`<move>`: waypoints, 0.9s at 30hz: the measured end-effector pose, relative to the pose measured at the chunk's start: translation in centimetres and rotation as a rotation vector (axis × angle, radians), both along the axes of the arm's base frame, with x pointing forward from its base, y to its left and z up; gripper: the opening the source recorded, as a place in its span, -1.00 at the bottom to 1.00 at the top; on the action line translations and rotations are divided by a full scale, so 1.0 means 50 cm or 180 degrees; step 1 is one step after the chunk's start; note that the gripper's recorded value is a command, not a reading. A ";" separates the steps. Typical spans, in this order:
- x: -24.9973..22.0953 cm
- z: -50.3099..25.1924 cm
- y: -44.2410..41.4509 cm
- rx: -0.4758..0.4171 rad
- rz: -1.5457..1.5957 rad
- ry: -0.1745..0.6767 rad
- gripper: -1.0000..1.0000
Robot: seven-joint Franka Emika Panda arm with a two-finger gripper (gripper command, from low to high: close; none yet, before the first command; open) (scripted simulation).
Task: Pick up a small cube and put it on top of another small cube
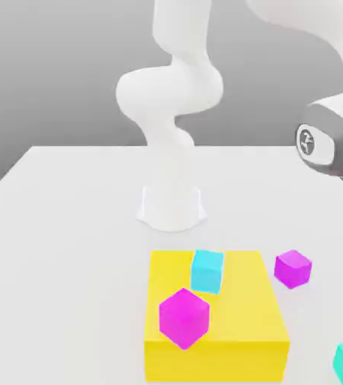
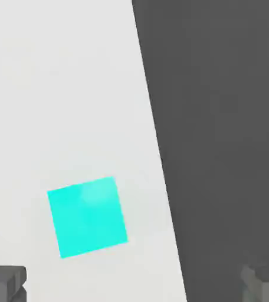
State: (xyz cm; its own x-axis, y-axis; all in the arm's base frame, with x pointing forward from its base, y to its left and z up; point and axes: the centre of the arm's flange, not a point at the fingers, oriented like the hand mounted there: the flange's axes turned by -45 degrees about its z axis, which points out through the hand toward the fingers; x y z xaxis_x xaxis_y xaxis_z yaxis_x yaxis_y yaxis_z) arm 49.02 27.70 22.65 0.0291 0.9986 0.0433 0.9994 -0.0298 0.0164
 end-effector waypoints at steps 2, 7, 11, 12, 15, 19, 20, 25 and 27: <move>-0.013 -0.062 0.017 -0.0107 0.0224 0.0035 0.00; -0.018 -0.179 0.022 -0.0138 0.0293 0.0047 -1.00; -0.019 -0.179 0.022 -0.0141 0.0293 0.0055 -1.00; -0.019 -0.189 0.021 -0.0141 0.0295 0.0055 -1.00; -0.018 -0.130 0.023 -0.0144 0.0300 0.0051 -1.00; -0.002 -0.026 -0.037 -0.0124 -0.0021 0.0078 -1.00; 0.005 -0.004 -0.069 -0.0116 -0.0189 0.0089 -1.00; 0.019 0.097 -0.240 -0.0087 -0.1078 0.0129 -1.00; 0.017 0.134 -0.320 -0.0082 -0.1471 0.0136 -1.00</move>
